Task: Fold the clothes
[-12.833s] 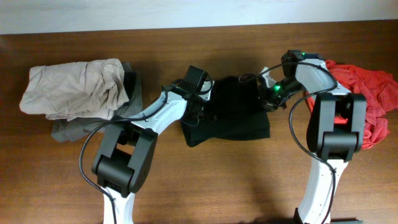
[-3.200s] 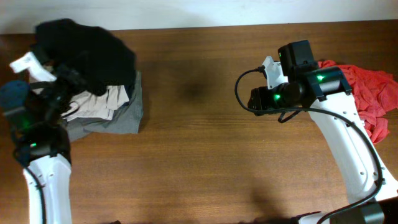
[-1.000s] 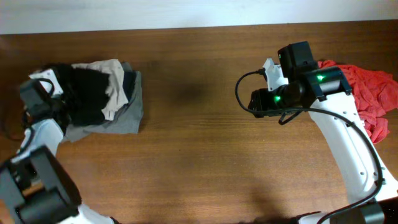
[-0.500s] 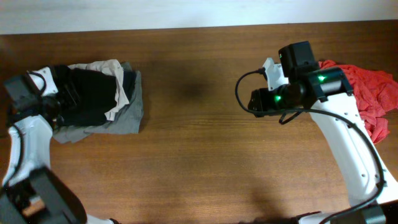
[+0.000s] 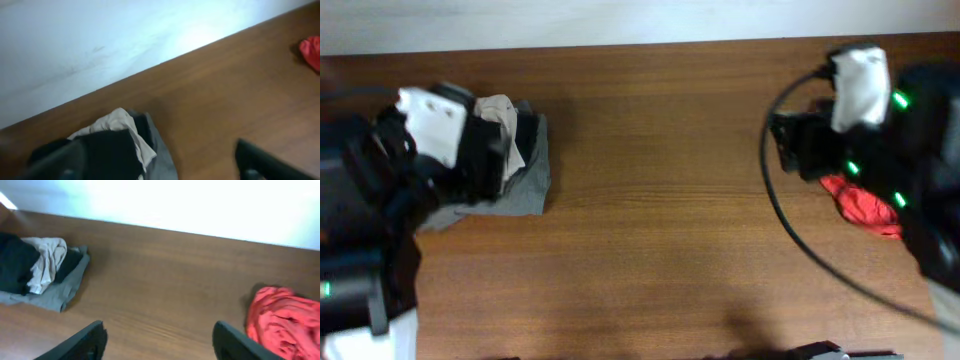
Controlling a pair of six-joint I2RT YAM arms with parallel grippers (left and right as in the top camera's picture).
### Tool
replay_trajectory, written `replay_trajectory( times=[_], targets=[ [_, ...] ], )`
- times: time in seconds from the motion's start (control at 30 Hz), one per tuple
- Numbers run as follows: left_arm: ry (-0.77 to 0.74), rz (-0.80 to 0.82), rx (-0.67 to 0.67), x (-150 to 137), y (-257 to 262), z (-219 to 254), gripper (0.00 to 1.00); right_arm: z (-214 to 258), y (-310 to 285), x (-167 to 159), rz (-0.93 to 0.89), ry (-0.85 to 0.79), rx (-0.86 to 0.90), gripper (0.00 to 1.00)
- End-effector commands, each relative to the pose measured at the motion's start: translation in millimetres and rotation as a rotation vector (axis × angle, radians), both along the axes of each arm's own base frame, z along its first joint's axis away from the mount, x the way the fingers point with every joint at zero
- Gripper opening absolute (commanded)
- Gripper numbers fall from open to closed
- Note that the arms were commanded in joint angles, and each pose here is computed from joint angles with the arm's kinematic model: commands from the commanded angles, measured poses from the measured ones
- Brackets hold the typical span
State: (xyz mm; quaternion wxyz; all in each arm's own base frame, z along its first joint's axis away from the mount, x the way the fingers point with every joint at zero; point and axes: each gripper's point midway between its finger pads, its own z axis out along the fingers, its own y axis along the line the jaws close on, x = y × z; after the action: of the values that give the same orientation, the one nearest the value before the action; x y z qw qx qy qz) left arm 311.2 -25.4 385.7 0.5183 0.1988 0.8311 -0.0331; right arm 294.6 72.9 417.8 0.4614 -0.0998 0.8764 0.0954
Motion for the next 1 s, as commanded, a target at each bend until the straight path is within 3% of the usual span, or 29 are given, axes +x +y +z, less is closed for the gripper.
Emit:
replay_trajectory(
  times=[0.0, 0.03, 0.33, 0.77, 0.97],
  targets=[
    [-0.009, -0.007, 0.076, -19, -5, 2, 0.99, 10, -19, -20, -0.064, -0.038, -0.046, 0.93],
    [-0.010, -0.013, 0.076, -24, -7, 3, 0.99, 13, -22, -27, -0.072, -0.047, -0.049, 0.99],
    [0.032, -0.022, 0.069, -38, -9, -4, 0.99, 11, -29, -72, -0.071, -0.030, -0.052, 0.99],
    [0.045, -0.022, 0.068, -39, -9, -7, 0.99, -21, -17, -102, 0.019, 0.145, -0.030, 0.99],
    [0.044, -0.022, 0.068, -39, -9, -7, 0.99, -10, -41, -108, -0.089, 0.065, -0.101, 0.99]
  ],
)
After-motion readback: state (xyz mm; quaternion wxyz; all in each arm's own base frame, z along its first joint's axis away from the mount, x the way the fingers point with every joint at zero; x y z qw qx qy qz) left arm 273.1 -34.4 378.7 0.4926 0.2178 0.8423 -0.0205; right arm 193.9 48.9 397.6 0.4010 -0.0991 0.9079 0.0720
